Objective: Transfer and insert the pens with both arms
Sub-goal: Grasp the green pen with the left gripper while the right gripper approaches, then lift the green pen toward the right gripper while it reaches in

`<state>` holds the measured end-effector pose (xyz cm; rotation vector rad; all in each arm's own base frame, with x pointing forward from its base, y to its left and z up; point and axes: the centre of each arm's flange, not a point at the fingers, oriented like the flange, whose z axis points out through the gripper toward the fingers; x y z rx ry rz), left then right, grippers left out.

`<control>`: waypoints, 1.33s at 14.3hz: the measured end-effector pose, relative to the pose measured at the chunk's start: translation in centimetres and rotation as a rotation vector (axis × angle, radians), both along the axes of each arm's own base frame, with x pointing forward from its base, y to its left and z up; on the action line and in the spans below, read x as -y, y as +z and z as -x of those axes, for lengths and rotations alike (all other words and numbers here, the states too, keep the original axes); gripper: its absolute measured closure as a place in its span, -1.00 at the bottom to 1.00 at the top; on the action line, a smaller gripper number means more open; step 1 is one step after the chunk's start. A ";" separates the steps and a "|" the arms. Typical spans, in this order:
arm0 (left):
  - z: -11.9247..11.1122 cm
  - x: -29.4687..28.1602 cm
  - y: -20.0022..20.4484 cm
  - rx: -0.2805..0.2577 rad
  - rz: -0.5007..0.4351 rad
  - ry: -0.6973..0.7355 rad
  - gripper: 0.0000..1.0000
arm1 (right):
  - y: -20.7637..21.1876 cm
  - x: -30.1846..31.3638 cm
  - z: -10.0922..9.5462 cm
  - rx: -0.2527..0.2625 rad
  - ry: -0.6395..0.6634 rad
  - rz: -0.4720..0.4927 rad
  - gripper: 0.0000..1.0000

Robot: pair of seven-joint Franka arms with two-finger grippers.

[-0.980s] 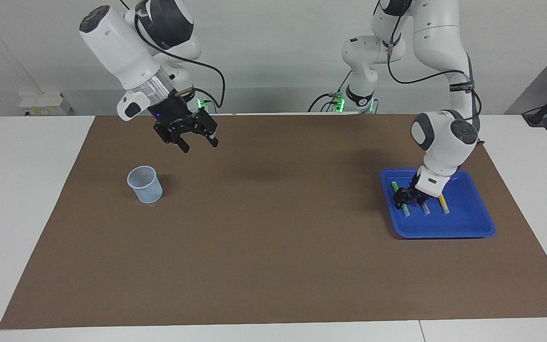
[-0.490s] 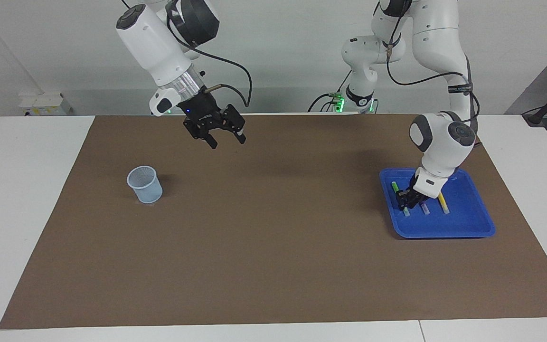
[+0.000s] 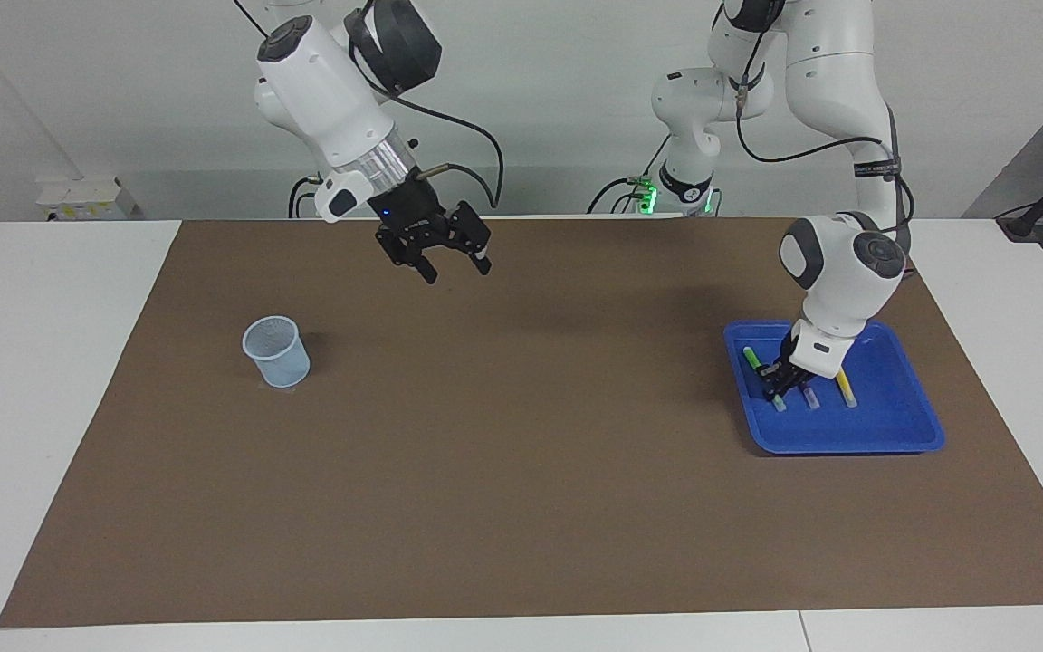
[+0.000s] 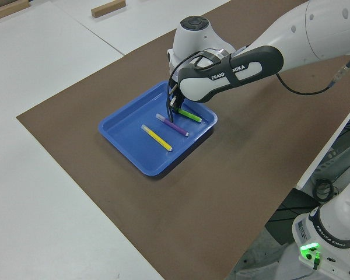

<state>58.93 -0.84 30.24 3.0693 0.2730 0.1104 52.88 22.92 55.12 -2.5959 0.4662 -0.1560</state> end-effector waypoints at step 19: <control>-0.3 7.6 15.8 -0.175 0.204 0.602 0.67 | -5.9 -12.3 1.6 0.022 -0.182 -0.120 -1.00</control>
